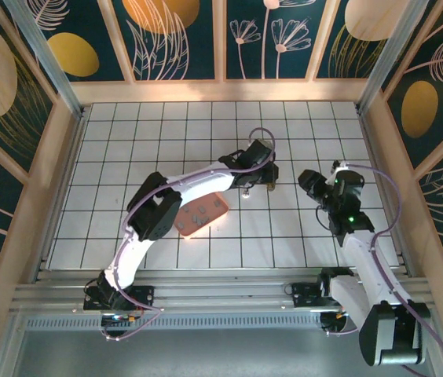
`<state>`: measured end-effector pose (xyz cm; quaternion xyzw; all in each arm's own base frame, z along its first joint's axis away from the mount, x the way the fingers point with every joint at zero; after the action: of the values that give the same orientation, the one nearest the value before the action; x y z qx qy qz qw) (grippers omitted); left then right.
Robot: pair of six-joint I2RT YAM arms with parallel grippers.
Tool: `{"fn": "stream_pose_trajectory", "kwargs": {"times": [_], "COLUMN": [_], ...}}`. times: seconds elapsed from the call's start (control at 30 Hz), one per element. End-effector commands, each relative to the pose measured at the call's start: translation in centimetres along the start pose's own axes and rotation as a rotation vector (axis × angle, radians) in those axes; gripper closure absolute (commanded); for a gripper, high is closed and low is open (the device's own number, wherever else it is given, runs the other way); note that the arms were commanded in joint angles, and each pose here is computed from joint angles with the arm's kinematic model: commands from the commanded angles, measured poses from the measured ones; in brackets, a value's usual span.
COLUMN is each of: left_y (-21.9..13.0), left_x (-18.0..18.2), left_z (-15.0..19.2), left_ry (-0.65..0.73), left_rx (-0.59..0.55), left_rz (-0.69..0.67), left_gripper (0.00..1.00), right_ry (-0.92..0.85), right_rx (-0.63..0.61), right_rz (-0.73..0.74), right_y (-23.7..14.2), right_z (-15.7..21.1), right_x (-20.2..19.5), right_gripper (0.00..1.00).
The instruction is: Load the staples into the stapler
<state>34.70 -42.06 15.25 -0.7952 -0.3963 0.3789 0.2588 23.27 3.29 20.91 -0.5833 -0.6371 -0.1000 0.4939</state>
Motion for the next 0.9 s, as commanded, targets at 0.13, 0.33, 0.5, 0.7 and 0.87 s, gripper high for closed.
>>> {"fn": "stream_pose_trajectory", "kwargs": {"times": [0.13, 0.33, 0.5, 0.7, 0.87], "left_y": [1.9, 2.9, 3.8, 4.0, 3.5], "left_x": [1.2, 1.0, 1.2, 1.1, 0.5], "left_z": [0.7, 1.1, 1.3, 1.1, 0.5], "left_ry": [-0.059, -0.062, -0.062, -0.060, -0.055], "left_rx": [0.098, 0.091, 0.105, 0.103, 0.089], "left_rz": [-0.174, -0.193, -0.222, -0.220, -0.204], "left_gripper": [1.00, 0.99, 0.93, 0.72, 0.59], "right_ry": [0.031, 0.027, 0.030, 0.026, 0.023], "right_rx": [0.010, 0.029, 0.043, 0.056, 0.063], "right_rz": [0.023, 0.020, 0.016, 0.014, 0.005], "right_y": [0.2, 0.4, 0.7, 0.8, 0.8], "right_z": [0.5, 0.7, 0.9, 0.9, 0.8], "right_x": [-1.0, -1.3, -1.4, -1.4, -1.1], "right_gripper": [0.52, 0.52, 0.53, 0.52, 0.53]}}
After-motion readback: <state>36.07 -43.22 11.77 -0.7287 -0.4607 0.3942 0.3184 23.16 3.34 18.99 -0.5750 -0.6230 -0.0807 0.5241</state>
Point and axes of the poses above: each hand's point on the last joint's axis, 136 mm out from that joint toward the fingers, its own y axis out along the fingers, its own x axis along the line the jaws close on, z = x × y, the point moved 9 cm from there along -y, back along the fingers, and after that the axes turned 9 degrees about y, right-handed, at the moved point
